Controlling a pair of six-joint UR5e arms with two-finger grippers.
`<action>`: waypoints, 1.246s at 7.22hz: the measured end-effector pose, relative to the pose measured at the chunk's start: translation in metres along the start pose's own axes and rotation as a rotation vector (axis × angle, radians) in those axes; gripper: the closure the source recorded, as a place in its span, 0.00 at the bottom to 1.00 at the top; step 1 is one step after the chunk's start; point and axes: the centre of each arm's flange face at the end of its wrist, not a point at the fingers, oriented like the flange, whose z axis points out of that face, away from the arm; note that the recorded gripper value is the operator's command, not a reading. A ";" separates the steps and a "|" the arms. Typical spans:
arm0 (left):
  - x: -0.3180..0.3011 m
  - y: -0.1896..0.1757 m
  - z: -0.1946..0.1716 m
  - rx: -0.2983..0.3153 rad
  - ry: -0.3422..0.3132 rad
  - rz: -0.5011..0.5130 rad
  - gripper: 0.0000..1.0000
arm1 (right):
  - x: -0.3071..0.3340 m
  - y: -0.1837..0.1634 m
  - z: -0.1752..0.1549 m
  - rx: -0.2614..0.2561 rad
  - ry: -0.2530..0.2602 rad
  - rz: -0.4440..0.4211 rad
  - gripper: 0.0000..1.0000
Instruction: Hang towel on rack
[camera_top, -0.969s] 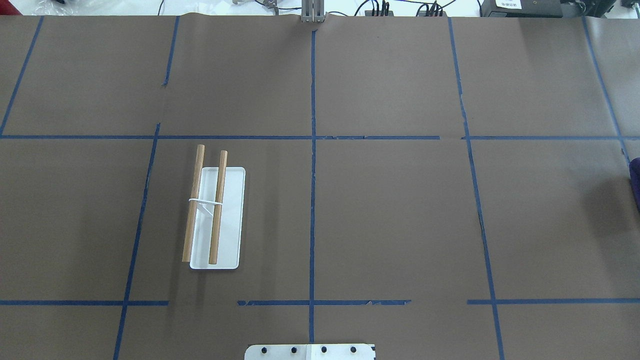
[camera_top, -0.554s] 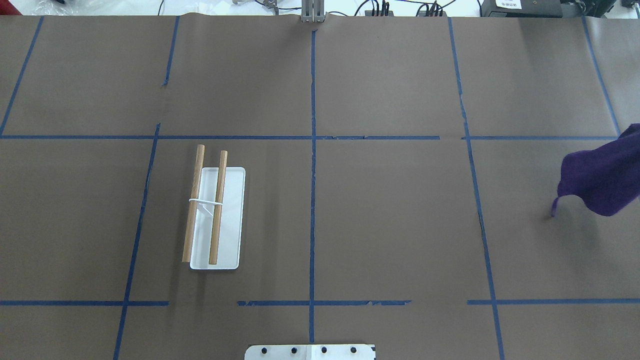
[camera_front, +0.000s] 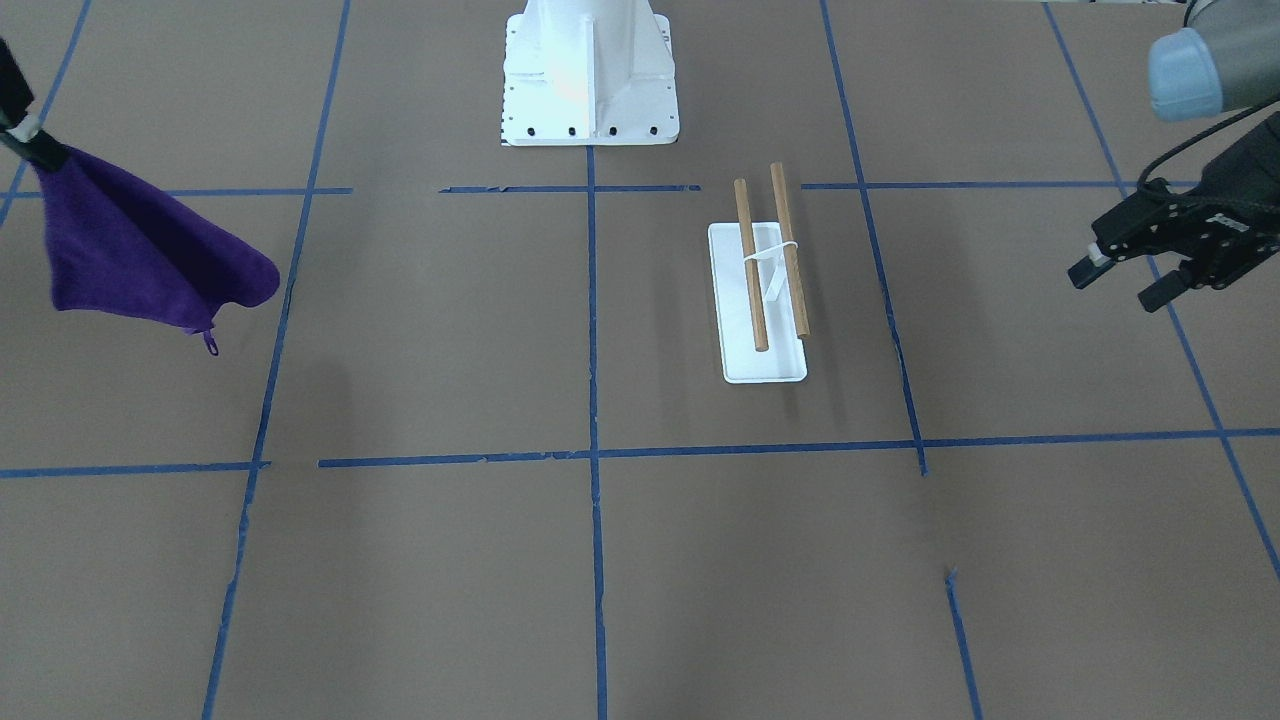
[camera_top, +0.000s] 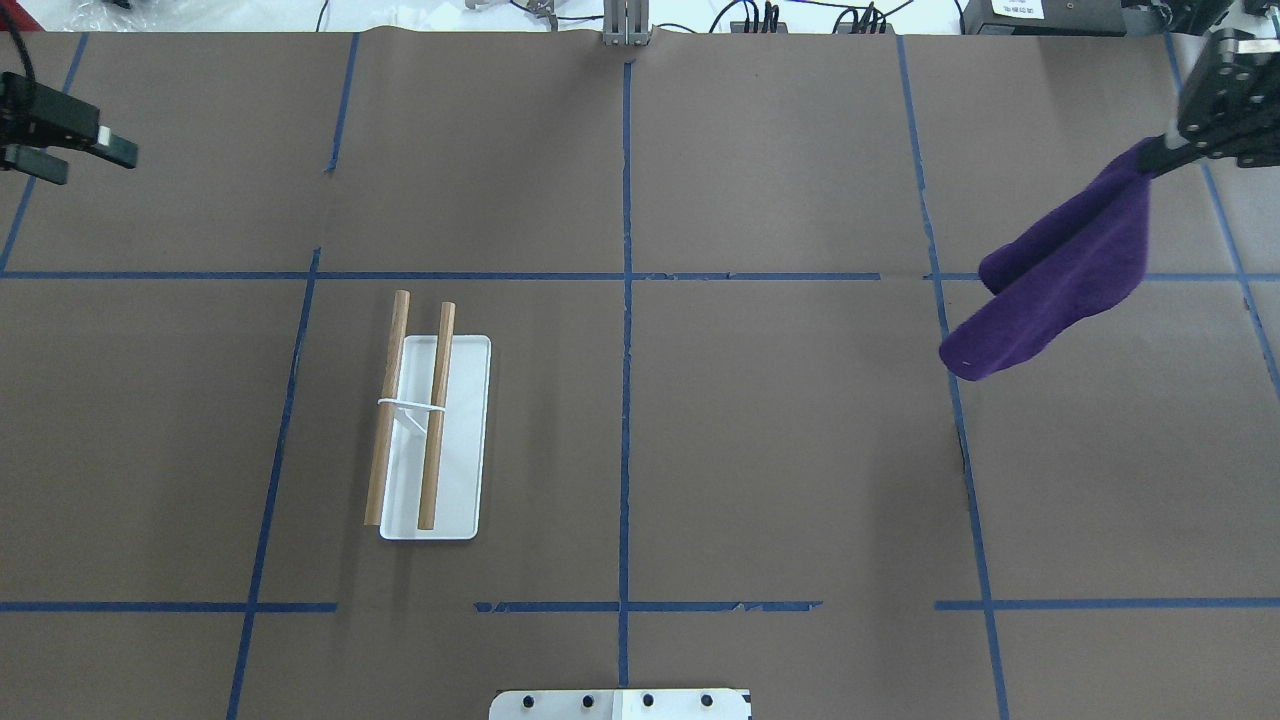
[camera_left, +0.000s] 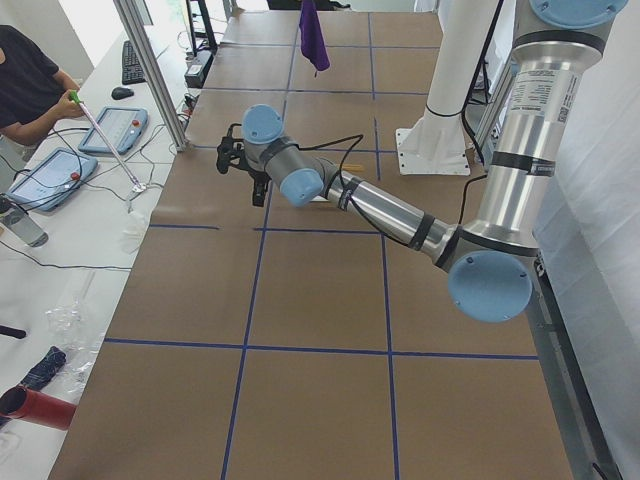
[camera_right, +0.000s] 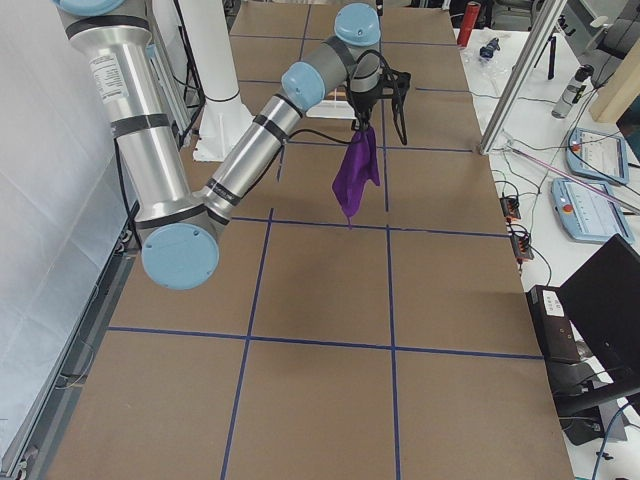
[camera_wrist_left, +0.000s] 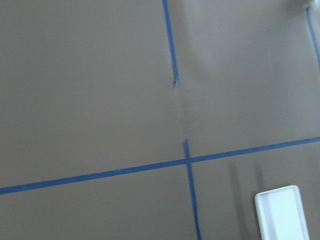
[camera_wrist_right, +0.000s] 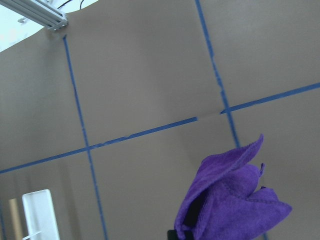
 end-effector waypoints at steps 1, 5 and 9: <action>0.044 0.003 0.016 -0.027 0.037 -0.139 0.00 | -0.045 0.018 0.008 -0.017 -0.029 0.056 1.00; 0.205 0.042 0.100 -0.155 0.091 -0.535 0.00 | -0.141 0.071 0.016 -0.068 -0.105 0.168 1.00; 0.302 0.085 0.151 -0.203 0.104 -0.795 0.03 | -0.169 0.086 0.031 -0.010 -0.165 0.419 1.00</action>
